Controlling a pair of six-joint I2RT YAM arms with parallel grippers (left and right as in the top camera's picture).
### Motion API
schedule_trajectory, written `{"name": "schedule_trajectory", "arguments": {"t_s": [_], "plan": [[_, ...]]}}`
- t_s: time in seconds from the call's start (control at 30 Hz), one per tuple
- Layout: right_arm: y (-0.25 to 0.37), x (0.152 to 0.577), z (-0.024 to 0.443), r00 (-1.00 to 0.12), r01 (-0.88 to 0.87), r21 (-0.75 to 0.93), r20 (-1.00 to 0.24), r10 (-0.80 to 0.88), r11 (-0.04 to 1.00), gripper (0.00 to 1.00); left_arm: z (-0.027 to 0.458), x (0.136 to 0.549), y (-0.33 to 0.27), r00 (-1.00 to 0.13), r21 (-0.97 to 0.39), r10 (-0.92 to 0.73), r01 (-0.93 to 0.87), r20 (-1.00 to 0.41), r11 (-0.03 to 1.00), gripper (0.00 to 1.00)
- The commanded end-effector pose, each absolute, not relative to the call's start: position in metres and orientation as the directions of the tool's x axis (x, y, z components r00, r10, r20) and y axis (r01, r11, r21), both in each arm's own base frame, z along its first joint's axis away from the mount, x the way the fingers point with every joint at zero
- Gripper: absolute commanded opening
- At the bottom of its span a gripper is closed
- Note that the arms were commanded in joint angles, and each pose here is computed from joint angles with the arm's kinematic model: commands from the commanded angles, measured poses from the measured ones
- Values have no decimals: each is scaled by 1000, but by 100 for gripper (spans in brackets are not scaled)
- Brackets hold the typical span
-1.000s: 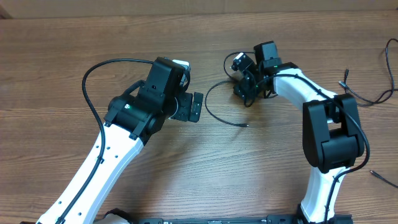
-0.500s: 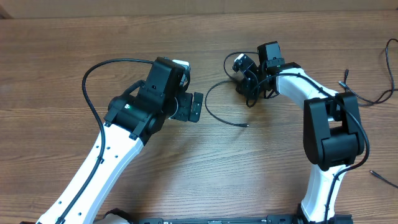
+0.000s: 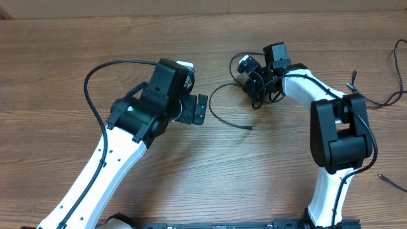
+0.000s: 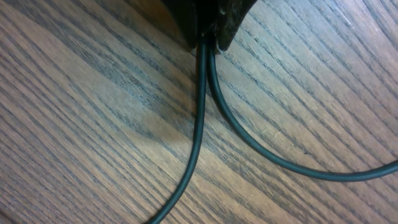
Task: Untangle cables
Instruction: 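Close the right gripper on the short black cable and lift it, then carry the held cable rightward to the cable pile at the right edge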
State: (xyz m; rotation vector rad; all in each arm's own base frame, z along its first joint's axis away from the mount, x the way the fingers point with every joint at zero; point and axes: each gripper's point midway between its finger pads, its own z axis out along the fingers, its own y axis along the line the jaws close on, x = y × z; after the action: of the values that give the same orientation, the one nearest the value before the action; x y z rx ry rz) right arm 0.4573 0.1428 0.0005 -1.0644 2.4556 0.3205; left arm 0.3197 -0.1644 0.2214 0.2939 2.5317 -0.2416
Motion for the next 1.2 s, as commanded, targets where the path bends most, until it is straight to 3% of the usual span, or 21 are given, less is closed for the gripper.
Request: {"name": "schedule_trajectory", "arguments": {"t_s": [0.0, 0.23, 0.37, 0.53, 0.7, 0.93, 1.17], "plan": [[116, 460, -27, -665, -682, -57, -365, -651, 729, 4, 227, 323, -163, -800, -95, 163, 265, -578, 960, 99], [70, 508, 7, -719, -522, -318, -335, -609, 792, 4, 227, 323, -163, -800, -95, 163, 265, -578, 960, 100], [22, 544, 48, -771, -315, -418, -411, -487, 852, 4, 227, 323, -163, -800, -95, 163, 265, -578, 960, 100], [-46, 572, 88, -788, -42, -353, -564, -248, 935, 4, 227, 323, -163, -800, -95, 163, 265, -578, 960, 100], [-119, 580, 116, -736, 146, -164, -677, -4, 976, 4, 227, 323, -163, -800, -95, 163, 265, -578, 960, 100], [-185, 580, 154, -636, 215, 36, -753, 168, 976, 4, 227, 323, -163, -800, -95, 163, 265, -578, 960, 100], [-212, 593, 241, -499, 214, 39, -854, 144, 976, 4, 227, 323, -163, -800, -95, 163, 265, -578, 960, 100]]}}
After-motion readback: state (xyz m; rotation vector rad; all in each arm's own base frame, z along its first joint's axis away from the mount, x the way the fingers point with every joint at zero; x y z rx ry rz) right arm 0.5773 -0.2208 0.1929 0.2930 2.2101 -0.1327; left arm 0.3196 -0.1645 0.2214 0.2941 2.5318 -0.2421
